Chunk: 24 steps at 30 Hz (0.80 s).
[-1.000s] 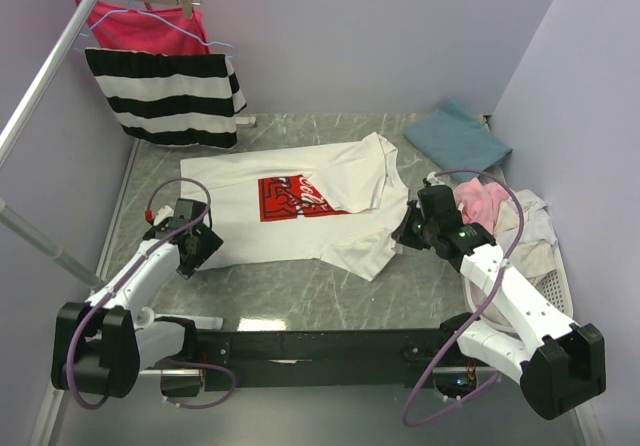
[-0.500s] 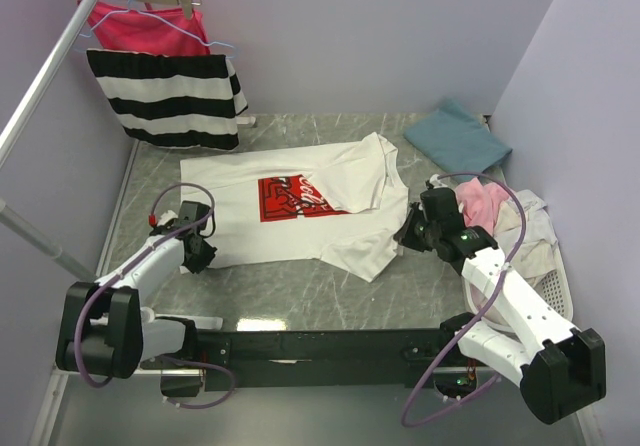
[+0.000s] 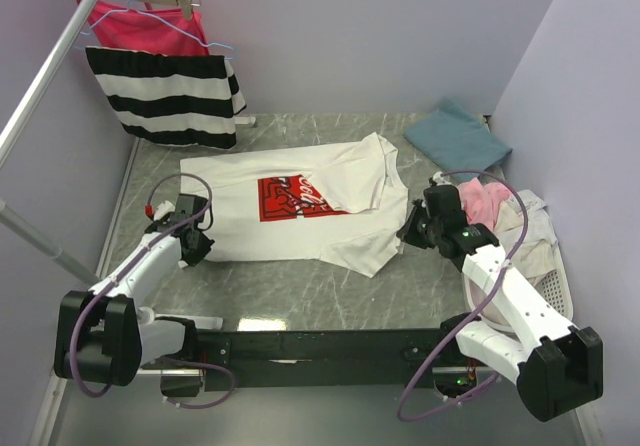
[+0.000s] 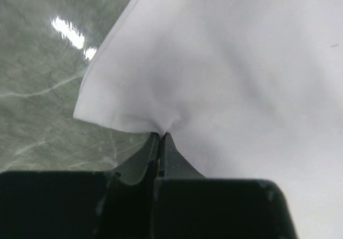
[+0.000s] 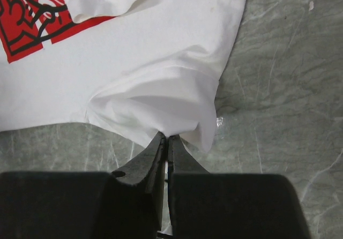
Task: Fold and stack the t-shirts
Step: Grap the side of the flattened tshirt closest away from the robot with both arms, then fold the other side of the tshirt into a rectangle
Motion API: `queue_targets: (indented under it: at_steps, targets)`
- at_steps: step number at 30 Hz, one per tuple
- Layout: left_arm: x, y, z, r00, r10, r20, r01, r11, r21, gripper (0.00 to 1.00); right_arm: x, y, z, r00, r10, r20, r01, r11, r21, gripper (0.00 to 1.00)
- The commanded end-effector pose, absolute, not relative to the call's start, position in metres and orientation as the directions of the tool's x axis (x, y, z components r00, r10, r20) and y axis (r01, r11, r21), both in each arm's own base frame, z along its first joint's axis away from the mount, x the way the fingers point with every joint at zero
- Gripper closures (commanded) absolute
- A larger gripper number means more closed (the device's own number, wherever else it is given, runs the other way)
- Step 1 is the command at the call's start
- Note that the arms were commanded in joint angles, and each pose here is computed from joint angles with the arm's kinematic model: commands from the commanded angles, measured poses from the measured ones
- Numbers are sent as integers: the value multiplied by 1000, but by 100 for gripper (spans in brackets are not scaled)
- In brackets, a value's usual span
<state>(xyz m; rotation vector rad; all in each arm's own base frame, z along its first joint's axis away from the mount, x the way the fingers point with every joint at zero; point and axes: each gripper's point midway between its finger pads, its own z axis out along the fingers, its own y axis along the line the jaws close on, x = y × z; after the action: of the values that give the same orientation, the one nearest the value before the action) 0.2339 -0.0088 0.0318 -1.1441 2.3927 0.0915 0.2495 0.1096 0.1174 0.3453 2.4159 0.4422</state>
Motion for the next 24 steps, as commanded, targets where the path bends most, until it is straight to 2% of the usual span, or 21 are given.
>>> queue_targets:
  at_steps: [1,11,20,24]
  targets:
    - [266,7,77,-496,-651,-574,-720,678,-147,99,281,108,149,-690,365,-625,96,902,421,97]
    - [313,4,73,-547,-598,-585,-667,734,-127,99,322,131,171,-705,375,-602,-4,847,532,98]
    - [371,22,69,-546,-568,-616,-663,742,-96,99,387,138,192,-681,377,-628,-12,852,524,99]
    - [400,26,68,-543,-568,-618,-658,745,-108,99,413,141,176,-710,365,-602,10,860,510,100]
